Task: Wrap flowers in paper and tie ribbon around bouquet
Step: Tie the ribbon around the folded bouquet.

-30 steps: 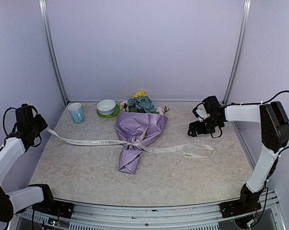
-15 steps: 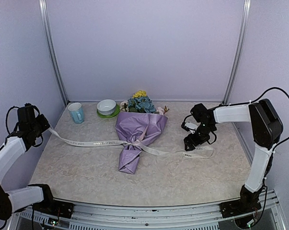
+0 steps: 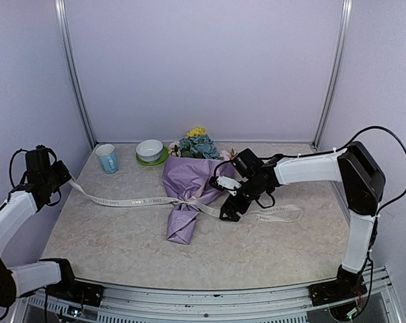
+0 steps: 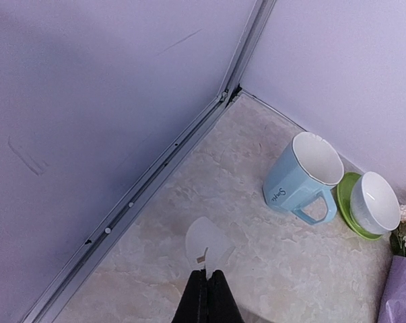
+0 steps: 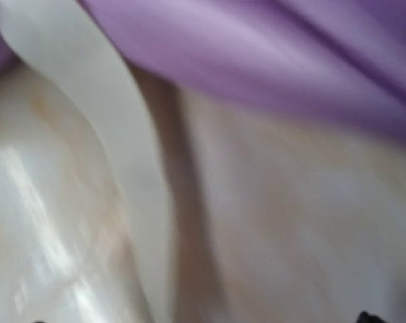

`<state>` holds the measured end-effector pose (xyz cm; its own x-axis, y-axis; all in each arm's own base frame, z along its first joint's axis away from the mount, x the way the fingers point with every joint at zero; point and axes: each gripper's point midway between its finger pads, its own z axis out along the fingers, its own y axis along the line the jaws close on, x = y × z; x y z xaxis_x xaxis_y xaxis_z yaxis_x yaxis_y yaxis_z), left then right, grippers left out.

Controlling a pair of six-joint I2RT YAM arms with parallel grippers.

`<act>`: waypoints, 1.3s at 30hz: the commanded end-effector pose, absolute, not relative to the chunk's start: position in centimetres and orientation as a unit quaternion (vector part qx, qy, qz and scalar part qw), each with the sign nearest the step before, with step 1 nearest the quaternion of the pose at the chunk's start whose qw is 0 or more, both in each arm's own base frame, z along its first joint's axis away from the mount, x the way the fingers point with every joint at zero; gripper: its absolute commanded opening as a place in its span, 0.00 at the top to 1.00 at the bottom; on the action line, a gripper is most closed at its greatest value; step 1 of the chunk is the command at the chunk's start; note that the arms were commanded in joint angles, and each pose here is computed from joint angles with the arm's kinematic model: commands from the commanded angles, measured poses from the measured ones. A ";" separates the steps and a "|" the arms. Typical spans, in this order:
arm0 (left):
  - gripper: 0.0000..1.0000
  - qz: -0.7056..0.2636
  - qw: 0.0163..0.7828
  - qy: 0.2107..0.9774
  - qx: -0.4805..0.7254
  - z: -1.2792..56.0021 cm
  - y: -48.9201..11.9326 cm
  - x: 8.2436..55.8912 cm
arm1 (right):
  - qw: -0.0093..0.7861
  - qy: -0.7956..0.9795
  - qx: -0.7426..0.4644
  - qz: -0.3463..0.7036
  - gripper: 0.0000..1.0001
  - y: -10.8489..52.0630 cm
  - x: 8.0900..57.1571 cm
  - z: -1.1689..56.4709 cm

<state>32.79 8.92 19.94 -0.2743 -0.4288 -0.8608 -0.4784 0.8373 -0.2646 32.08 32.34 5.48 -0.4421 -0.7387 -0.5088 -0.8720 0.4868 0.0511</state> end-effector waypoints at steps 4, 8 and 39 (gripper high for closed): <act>1.00 0.021 0.552 0.788 -0.273 21.9 8.7 33.4 | 0.233 0.800 -0.536 0.137 0.18 36.8 31.1 2.3; 1.00 0.023 0.553 0.787 -0.272 22.0 8.8 33.4 | 0.233 0.822 -0.512 0.091 0.50 34.3 30.9 0.6; 1.00 0.069 0.543 0.778 -0.308 21.5 10.3 31.7 | 0.198 0.972 -0.106 0.076 1.00 12.4 35.5 0.1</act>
